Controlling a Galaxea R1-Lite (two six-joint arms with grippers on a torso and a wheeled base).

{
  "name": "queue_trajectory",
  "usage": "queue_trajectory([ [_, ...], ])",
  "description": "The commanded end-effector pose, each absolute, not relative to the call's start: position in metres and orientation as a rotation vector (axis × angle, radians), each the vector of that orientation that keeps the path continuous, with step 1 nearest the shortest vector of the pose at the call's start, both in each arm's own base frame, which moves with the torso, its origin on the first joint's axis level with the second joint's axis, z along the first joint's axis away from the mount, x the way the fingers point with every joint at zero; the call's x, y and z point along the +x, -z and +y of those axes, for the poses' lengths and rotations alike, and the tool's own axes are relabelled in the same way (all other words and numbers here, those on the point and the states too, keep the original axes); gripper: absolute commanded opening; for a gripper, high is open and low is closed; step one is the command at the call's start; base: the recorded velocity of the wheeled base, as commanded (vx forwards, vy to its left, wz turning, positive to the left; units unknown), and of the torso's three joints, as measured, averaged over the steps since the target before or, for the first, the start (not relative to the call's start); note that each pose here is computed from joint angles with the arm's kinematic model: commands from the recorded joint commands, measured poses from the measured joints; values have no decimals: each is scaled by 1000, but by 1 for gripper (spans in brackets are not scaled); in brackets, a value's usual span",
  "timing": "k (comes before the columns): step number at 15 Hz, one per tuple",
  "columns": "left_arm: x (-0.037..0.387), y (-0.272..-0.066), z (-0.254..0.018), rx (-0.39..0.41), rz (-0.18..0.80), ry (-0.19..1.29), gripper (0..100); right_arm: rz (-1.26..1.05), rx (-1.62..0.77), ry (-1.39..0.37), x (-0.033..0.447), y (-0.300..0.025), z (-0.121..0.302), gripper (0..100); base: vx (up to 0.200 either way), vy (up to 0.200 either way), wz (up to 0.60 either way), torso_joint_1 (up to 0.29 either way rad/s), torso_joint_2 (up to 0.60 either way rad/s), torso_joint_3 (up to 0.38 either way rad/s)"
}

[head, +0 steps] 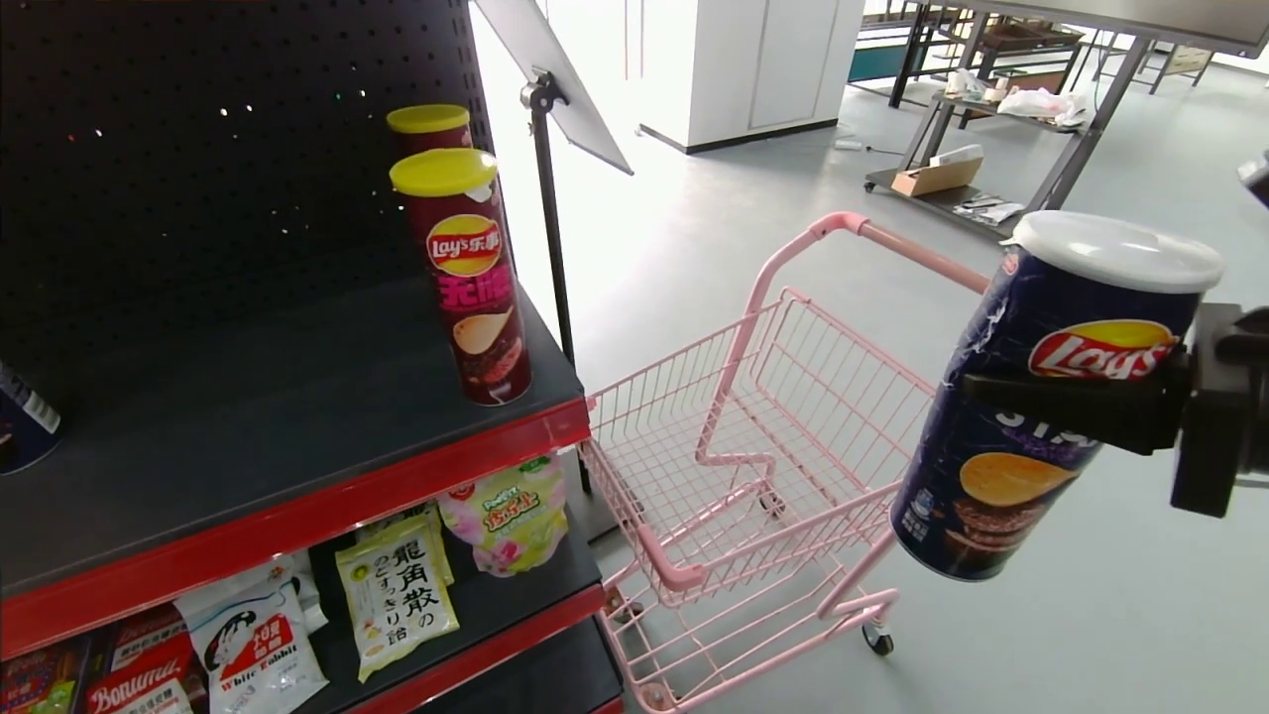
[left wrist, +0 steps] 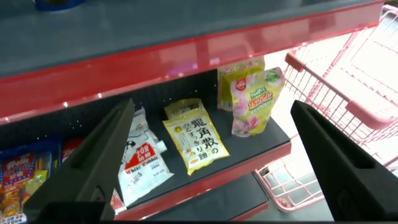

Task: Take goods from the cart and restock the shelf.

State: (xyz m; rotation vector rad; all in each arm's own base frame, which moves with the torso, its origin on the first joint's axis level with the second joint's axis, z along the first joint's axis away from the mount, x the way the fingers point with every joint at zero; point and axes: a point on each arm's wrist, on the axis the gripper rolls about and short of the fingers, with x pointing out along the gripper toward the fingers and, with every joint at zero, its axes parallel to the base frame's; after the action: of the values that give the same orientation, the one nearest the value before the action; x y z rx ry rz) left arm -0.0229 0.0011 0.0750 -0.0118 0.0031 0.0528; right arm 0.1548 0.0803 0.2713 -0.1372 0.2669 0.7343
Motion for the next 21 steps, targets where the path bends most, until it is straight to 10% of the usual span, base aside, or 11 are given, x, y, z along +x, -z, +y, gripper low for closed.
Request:
queue_trajectory([
  [1, -23, -75, 1, -12, 4, -54, 100, 290, -139, -735, 162, -268, 84, 0, 0, 0, 0, 207, -510, -320],
  [11, -23, -75, 1, -11, 4, -52, 100, 300, -141, -731, 164, -266, 85, 0, -160, 0, 0, 26, -52, -36],
  [21, -23, -75, 1, -12, 4, -54, 100, 311, -140, -731, 165, -264, 85, 0, 0, 0, 600, 2, 0, 1],
])
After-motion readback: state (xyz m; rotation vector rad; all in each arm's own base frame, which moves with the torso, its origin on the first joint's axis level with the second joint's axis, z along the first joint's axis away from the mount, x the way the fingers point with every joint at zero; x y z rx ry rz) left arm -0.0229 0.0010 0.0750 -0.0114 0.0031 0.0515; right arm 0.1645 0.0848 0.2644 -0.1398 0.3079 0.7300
